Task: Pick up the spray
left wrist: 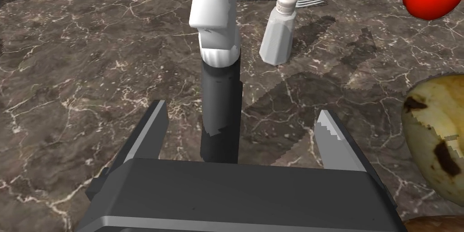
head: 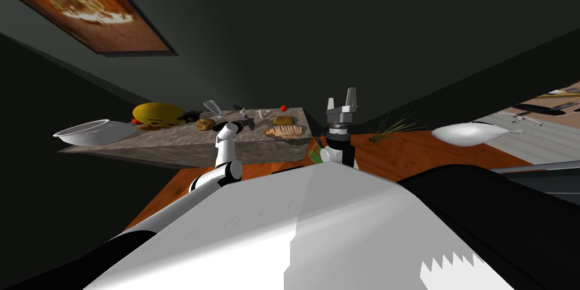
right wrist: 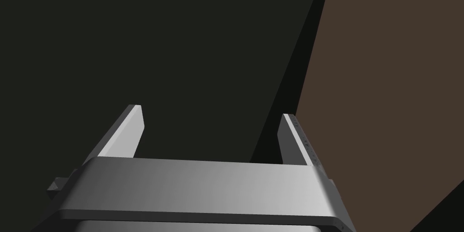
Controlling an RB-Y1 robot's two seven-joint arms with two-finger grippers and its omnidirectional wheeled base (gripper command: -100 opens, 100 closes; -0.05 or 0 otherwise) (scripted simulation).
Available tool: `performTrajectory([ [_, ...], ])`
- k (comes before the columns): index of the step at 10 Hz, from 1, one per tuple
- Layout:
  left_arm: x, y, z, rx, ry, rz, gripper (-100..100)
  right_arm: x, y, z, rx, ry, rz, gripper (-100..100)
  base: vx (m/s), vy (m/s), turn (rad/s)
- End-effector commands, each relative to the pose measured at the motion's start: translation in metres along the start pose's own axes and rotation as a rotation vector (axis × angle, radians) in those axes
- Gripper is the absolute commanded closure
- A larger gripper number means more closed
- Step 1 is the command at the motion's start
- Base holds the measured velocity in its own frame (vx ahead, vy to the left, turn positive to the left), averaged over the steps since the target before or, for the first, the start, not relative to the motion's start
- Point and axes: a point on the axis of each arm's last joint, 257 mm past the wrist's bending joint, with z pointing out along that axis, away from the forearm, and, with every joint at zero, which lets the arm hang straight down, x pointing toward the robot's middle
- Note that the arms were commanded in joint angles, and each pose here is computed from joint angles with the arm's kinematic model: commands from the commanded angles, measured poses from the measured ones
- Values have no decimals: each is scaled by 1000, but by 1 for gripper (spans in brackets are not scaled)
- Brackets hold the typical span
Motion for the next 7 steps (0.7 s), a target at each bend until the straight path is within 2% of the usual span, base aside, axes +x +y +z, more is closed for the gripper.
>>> performTrajectory([
  [1, -22, 3, 4, -9, -42, -14, -100, 0, 0, 0, 0, 0, 0, 0, 0, 0, 0],
  [2, -32, 5, 6, -13, -61, -21, -100, 0, 0, 0, 0, 0, 0, 0, 0, 0, 0],
  [3, -32, 5, 6, -13, -61, -21, -100, 0, 0, 0, 0, 0, 0, 0, 0, 0, 0],
  [4, -5, -2, 11, 7, -3, -20, -100, 0, 0, 0, 0, 0, 0, 0, -45, 15, 95],
  [5, 0, 4, 16, -1, -2, 1, -100, 0, 0, 0, 0, 0, 0, 0, -58, 12, 46],
  [6, 0, 11, 21, -14, -12, -2, -100, 0, 0, 0, 0, 0, 0, 0, -29, 5, -4],
  [7, -14, 14, 23, -20, -38, -12, -100, 0, 0, 0, 0, 0, 0, 0, 0, 0, 0],
])
